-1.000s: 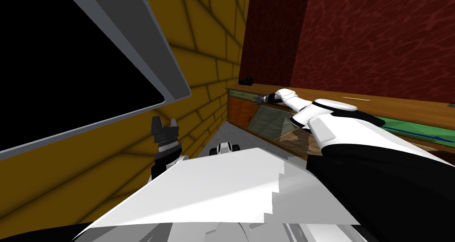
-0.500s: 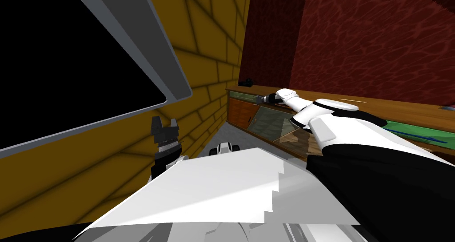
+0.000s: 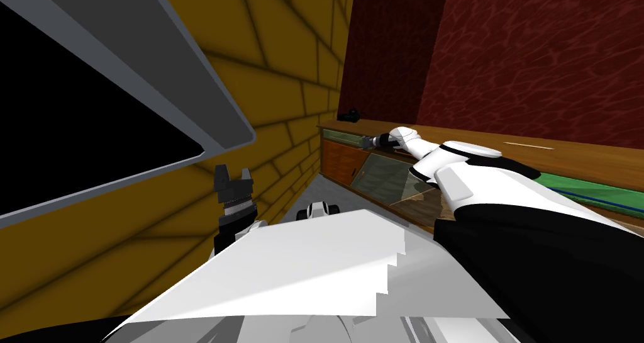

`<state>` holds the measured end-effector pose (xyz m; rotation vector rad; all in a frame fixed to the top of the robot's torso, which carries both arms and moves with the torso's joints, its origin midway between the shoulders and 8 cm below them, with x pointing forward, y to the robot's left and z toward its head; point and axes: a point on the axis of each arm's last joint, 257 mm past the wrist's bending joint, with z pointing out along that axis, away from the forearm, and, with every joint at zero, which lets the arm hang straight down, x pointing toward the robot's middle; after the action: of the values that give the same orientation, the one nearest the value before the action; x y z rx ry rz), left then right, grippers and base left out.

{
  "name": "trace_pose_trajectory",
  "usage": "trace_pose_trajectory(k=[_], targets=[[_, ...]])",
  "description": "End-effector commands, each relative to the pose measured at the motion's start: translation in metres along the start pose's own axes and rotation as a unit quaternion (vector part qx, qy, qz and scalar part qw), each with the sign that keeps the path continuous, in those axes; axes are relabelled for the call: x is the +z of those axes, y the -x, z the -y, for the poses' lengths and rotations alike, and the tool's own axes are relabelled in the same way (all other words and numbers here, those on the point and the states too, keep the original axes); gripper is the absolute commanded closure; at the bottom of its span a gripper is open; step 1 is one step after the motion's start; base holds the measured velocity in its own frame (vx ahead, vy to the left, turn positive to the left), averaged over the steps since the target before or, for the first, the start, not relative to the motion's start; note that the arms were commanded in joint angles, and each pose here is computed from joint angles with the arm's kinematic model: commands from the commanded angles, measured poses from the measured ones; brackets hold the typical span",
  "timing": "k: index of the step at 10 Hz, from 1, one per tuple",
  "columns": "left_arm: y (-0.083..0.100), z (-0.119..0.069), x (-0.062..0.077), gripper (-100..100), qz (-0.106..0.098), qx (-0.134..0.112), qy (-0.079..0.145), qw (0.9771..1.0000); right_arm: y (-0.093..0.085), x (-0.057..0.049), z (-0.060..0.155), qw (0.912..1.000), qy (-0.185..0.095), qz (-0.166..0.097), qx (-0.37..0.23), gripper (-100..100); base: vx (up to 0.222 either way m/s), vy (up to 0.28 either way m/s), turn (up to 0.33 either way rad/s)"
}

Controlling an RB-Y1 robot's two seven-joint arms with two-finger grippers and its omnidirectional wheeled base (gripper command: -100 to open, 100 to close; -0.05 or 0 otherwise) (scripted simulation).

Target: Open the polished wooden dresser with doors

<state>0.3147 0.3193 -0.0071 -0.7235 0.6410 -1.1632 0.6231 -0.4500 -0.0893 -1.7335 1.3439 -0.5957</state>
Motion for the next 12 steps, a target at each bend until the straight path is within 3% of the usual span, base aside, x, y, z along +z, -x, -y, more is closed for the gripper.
trace_pose_trajectory(k=[1, 7, 8, 9, 10, 11, 12], targets=[[0.000, 0.000, 0.000, 0, 0.000, 0.000, 0.000, 1.0000, 0.000, 0.001, 0.000, 1.0000, -0.001, -0.001, 0.000, 100, 0.007, -0.002, -0.002], [0.000, 0.000, 0.000, 0, 0.000, 0.000, 0.000, 1.0000, 0.005, 0.002, 0.001, 1.0000, 0.002, 0.006, -0.002, 100, -0.119, 0.104, -0.019], [0.000, 0.000, 0.000, 0, 0.000, 0.000, 0.000, 1.0000, 0.004, -0.010, 0.009, 1.0000, 0.005, 0.008, -0.002, -100, 0.003, 0.038, -0.002], [0.000, 0.000, 0.000, 0, 0.000, 0.000, 0.000, 1.0000, 0.003, -0.019, 0.017, 0.9999, 0.005, 0.008, -0.003, -100, 0.027, 0.045, -0.016], [0.000, 0.000, 0.000, 0, 0.000, 0.000, 0.000, 1.0000, 0.003, -0.019, 0.017, 0.9999, 0.005, 0.008, -0.003, -100, 0.031, 0.029, -0.008], [0.000, 0.000, 0.000, 0, 0.000, 0.000, 0.000, 1.0000, 0.002, -0.033, 0.028, 0.9999, 0.005, 0.009, -0.003, -100, 0.035, 0.025, -0.003], [0.000, 0.000, 0.000, 0, 0.000, 0.000, 0.000, 1.0000, 0.001, -0.037, 0.032, 0.9999, 0.005, 0.009, -0.003, -100, 0.032, 0.032, -0.005]])
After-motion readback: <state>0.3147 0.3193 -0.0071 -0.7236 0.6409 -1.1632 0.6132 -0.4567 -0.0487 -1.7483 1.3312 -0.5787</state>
